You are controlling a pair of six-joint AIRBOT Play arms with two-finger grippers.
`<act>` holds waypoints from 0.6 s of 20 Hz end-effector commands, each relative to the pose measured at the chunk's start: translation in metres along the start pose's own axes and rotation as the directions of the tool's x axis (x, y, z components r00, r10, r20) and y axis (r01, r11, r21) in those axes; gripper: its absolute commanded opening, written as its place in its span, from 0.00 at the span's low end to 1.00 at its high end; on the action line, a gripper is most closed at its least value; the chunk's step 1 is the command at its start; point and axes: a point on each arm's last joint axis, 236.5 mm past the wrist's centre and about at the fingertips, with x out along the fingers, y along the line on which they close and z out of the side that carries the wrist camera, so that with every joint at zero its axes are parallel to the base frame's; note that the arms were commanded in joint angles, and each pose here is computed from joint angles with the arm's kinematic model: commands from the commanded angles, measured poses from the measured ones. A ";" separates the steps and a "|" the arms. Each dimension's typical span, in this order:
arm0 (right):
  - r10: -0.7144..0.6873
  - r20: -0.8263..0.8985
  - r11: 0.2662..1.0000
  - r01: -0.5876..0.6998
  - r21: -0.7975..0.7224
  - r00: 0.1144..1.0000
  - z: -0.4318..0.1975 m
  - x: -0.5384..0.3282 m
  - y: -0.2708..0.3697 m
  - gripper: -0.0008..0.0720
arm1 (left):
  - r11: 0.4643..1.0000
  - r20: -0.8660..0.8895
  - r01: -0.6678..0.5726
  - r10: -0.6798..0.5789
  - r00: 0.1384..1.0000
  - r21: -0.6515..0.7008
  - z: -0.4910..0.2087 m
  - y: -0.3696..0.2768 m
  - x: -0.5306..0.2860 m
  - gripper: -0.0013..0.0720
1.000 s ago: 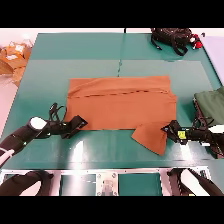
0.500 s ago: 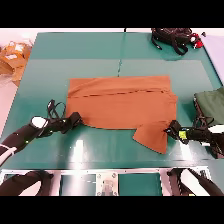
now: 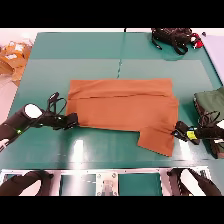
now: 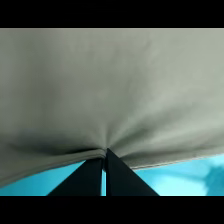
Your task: Fold the shirts.
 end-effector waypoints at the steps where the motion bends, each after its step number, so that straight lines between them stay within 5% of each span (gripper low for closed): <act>1: -0.026 0.033 0.999 0.027 -0.024 0.999 -0.001 -0.027 0.004 0.03 | 0.995 -0.089 -0.078 0.084 0.992 0.066 -0.014 0.010 -0.018 0.05; 12: 0.216 0.216 0.974 -0.193 -0.121 0.952 0.134 -0.058 0.112 0.03 | 0.991 0.013 -0.046 0.045 0.999 0.128 0.110 -0.036 -0.010 0.05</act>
